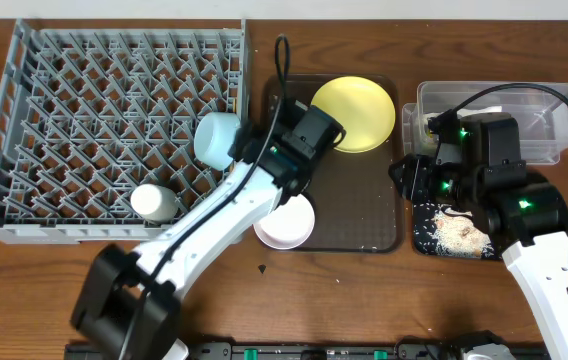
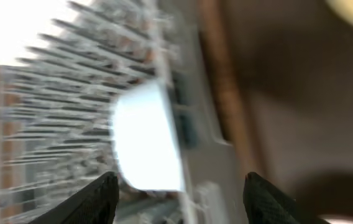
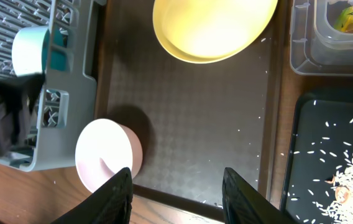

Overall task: Sort waste into correct bins and load items into the dishwasher
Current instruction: 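Release the blue plate in the rack and reach to the pink bowl, then grasp the pink bowl rim with the left gripper and lift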

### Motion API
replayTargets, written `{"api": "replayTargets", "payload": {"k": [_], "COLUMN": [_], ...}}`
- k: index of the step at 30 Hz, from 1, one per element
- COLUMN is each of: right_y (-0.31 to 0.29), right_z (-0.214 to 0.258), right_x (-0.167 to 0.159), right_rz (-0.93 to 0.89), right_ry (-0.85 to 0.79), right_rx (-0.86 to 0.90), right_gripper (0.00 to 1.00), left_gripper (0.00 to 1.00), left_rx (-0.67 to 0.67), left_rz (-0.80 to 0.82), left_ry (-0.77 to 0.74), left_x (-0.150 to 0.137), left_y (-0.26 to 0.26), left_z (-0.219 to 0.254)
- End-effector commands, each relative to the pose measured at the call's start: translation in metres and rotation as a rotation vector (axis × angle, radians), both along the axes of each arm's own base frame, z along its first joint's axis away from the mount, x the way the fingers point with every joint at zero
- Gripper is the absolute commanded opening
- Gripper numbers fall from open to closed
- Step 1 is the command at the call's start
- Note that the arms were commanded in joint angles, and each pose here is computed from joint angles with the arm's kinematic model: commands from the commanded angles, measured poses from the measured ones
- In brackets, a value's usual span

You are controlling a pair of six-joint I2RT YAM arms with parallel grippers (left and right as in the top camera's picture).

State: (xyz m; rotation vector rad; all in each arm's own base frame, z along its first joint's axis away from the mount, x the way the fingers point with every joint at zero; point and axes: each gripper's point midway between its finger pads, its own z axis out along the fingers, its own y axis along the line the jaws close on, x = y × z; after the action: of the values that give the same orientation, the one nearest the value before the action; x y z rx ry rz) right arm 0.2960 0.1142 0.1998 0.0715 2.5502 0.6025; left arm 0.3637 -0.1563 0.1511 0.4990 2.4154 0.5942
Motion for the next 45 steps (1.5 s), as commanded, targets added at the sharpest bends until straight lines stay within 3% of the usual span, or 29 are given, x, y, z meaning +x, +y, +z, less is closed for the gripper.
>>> {"api": "replayTargets", "payload": {"k": [1, 4, 9, 11, 12, 14, 17, 21, 22, 26, 30, 32, 35, 38, 40, 45], "right_y": [0.004, 0.004, 0.004, 0.004, 0.004, 0.004, 0.004, 0.004, 0.004, 0.004, 0.004, 0.004, 0.004, 0.003, -0.007, -0.062], "right_z": [0.001, 0.001, 0.001, 0.001, 0.002, 0.002, 0.002, 0.002, 0.002, 0.002, 0.002, 0.002, 0.002, 0.002, 0.000, 0.002], "right_x": [-0.001, -0.001, 0.000, 0.000, 0.000, 0.001, 0.001, 0.001, 0.001, 0.001, 0.001, 0.001, 0.001, 0.001, 0.005, 0.016], "right_rz": [0.007, 0.007, 0.007, 0.006, 0.006, 0.006, 0.006, 0.007, 0.007, 0.007, 0.007, 0.006, 0.006, 0.002, -0.035, -0.221], "right_ry": [0.003, 0.004, 0.003, 0.002, 0.000, -0.003, -0.004, -0.004, -0.004, -0.004, -0.004, -0.004, -0.003, -0.004, -0.016, -0.050], "right_rx": [0.009, 0.009, 0.009, 0.009, 0.010, 0.010, 0.011, 0.011, 0.011, 0.011, 0.011, 0.010, 0.010, 0.004, -0.044, -0.164], "right_gripper": [0.45, 0.45, 0.44, 0.45, 0.45, 0.45, 0.45, 0.45, 0.45, 0.45, 0.45, 0.45, 0.45, 0.45, 0.52, 0.62], "left_gripper": [0.64, 0.62, 0.49, 0.39, 0.25, 0.13, 0.08, 0.08, 0.08, 0.08, 0.13, 0.17, 0.34, 0.38, 0.41, 0.43], "left_rx": [-0.269, -0.360, -0.357, -0.348, -0.354, -0.410, -0.508, -0.523, -0.604, -0.802, -0.845, -0.836, -0.772, -0.699, -0.672, -0.642], "left_rz": [-0.064, -0.053, 0.064, 0.088, 0.090, 0.083, 0.047, 0.038, -0.005, -0.120, -0.156, -0.135, -0.047, 0.048, 0.099, 0.177], "left_ry": [0.179, 0.301, 0.364, 0.390, 0.426, 0.503, 0.623, 0.664, 0.690, 0.725, 0.690, 0.652, 0.572, 0.494, 0.467, 0.509], "left_x": [-0.031, -0.053, -0.069, -0.074, -0.079, -0.088, -0.103, -0.108, -0.109, -0.107, -0.101, -0.094, -0.080, -0.069, -0.064, -0.068], "left_y": [-0.039, -0.050, -0.038, -0.036, -0.039, -0.052, -0.080, -0.097, -0.117, -0.158, -0.164, -0.153, -0.117, -0.077, -0.057, -0.032], "left_z": [-0.016, -0.030, -0.058, -0.071, -0.081, -0.093, -0.110, -0.132, -0.132, -0.109, -0.084, -0.075, -0.063, -0.052, -0.048, -0.061]}}
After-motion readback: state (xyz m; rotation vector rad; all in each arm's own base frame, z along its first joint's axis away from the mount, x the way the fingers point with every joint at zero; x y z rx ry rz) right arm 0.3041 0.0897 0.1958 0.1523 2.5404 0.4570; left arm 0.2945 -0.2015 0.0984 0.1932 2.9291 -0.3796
